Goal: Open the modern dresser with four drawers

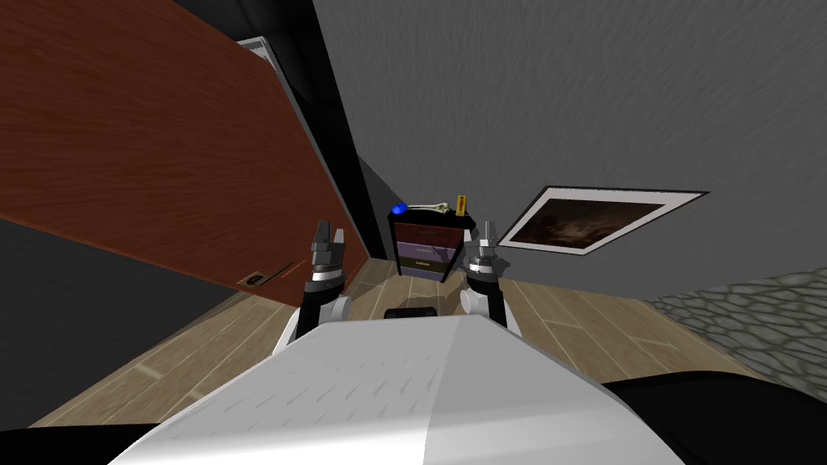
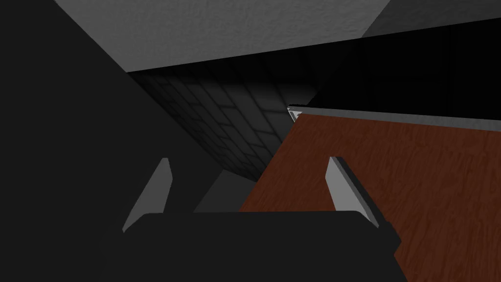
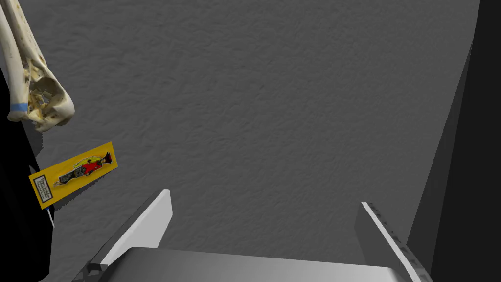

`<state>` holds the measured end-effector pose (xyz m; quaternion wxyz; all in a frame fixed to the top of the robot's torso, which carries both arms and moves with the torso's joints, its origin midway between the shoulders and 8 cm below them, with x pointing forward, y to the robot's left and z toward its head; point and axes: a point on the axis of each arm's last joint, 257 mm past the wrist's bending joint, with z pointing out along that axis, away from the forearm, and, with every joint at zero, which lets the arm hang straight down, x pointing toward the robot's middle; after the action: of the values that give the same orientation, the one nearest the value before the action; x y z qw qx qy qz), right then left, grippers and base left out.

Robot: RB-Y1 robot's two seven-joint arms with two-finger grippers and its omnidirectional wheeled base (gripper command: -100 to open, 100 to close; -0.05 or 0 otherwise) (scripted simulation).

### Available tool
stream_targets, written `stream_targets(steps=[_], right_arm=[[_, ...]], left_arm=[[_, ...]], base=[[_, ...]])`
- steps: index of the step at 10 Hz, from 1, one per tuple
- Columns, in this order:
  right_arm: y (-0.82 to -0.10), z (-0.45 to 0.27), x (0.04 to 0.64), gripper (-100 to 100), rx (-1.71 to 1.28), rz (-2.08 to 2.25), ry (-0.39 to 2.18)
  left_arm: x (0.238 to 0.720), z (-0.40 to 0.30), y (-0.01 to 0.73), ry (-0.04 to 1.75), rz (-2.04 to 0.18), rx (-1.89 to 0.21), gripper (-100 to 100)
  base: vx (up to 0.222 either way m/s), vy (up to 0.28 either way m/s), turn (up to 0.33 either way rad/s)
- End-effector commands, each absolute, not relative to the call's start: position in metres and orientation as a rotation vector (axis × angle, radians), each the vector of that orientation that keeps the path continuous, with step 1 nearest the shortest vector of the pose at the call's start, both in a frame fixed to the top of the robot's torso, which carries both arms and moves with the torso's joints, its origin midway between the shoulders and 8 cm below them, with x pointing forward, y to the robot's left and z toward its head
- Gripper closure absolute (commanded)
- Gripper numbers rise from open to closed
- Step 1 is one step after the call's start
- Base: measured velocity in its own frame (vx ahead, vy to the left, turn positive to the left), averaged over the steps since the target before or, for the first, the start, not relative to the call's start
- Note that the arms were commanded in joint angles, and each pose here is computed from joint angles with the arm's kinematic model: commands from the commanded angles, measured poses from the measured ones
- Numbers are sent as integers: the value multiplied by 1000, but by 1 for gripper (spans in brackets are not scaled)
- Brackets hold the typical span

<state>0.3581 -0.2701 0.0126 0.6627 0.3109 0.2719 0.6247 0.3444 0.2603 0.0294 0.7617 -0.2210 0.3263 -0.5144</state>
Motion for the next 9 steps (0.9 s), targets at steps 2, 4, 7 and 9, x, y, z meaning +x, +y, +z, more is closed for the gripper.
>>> stream_targets(steps=[2,4,7,9], right_arm=[[-270,13,358,0,703,1412,615],[-270,13,358,0,702,1412,614],[-270,13,358,0,702,1412,614],[-270,13,358,0,702,1412,614]], left_arm=[[344,29,260,710,-1119,-481,0],[344,29,260,710,-1119,-481,0],[344,30,260,710,-1119,-481,0],[344,30,260,710,-1119,-481,0]], base=[[0,0,0],[0,0,0],[0,0,0],[0,0,0]])
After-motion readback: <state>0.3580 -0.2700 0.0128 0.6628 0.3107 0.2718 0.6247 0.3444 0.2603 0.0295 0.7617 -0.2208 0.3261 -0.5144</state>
